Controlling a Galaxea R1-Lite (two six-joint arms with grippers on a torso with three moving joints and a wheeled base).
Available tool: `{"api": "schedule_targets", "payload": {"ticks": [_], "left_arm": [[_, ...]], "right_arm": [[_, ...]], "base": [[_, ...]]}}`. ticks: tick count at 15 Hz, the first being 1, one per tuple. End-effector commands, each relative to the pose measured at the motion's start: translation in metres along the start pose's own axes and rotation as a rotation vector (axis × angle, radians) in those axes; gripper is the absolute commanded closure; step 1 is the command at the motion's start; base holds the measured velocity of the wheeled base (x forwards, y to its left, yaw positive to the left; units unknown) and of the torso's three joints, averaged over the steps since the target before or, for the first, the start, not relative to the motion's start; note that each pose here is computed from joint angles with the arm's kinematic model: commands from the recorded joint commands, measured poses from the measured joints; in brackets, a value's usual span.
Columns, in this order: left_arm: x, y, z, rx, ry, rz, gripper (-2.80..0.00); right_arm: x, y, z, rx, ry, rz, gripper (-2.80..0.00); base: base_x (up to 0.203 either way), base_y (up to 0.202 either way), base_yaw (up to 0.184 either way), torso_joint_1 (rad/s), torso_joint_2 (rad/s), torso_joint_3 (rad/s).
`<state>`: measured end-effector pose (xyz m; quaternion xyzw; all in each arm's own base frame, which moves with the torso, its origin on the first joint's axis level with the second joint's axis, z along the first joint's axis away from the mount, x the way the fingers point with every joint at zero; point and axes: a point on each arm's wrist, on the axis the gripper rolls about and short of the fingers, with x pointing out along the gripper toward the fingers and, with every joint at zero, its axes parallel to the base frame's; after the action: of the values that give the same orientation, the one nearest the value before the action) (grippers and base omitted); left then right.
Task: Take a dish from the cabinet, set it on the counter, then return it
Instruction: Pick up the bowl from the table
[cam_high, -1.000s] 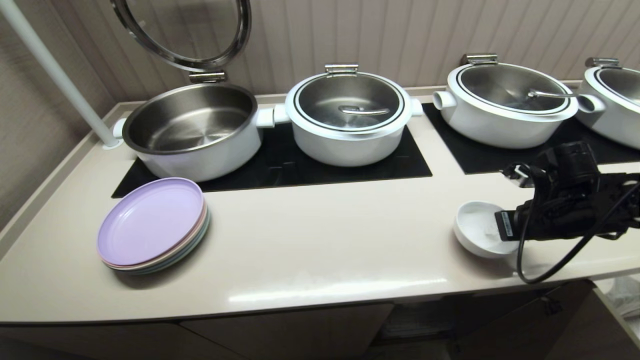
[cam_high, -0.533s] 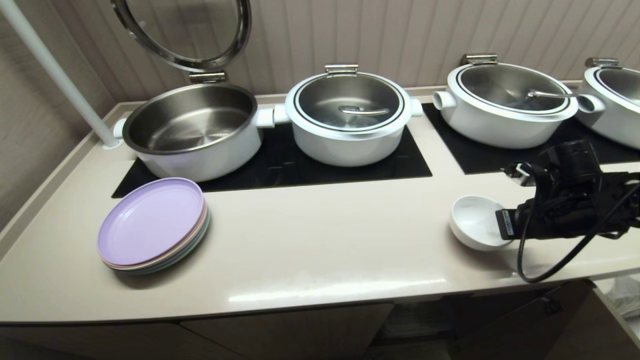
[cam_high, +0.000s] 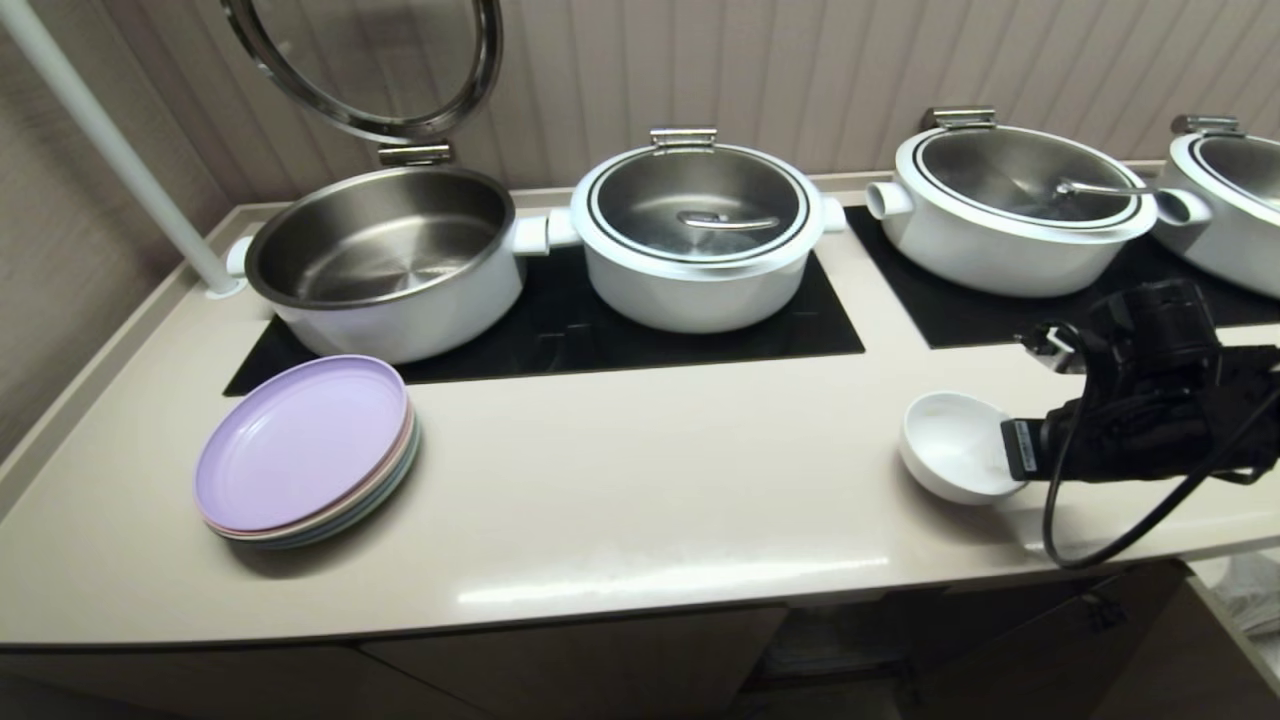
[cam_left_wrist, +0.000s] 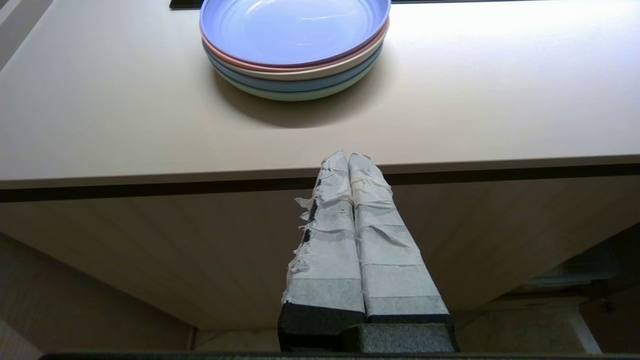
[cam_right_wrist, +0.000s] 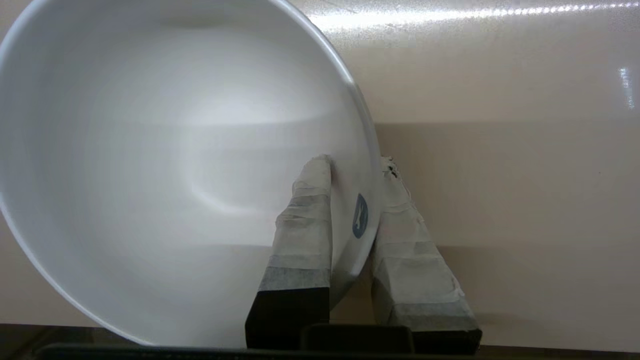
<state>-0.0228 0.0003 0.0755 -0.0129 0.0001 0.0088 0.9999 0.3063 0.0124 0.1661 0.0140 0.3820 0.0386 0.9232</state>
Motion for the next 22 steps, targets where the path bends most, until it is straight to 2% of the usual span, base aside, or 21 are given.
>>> {"api": "schedule_targets", "payload": {"ticks": [1,12,18,22], "left_arm": [[0.000,0.000,0.000,0.000,0.000,0.001,0.00],[0.000,0.000,0.000,0.000,0.000,0.001,0.00],[0.000,0.000,0.000,0.000,0.000,0.001,0.00],[0.000,0.000,0.000,0.000,0.000,0.001,0.00]], "right_arm": [[-0.007,0.000,-0.003,0.003,-0.006,0.003,0.00],[-0.014,0.001,-0.012,0.135,0.003,0.001,0.00],[-0.012,0.000,-0.017,0.146,0.024,0.000,0.00],[-0.014,0.001,-0.016,0.229,0.025,0.002,0.00]], "base": [[0.000,0.000,0.000,0.000,0.00,0.000],[0.000,0.000,0.000,0.000,0.00,0.000],[0.000,0.000,0.000,0.000,0.00,0.000],[0.000,0.000,0.000,0.000,0.00,0.000]]}}
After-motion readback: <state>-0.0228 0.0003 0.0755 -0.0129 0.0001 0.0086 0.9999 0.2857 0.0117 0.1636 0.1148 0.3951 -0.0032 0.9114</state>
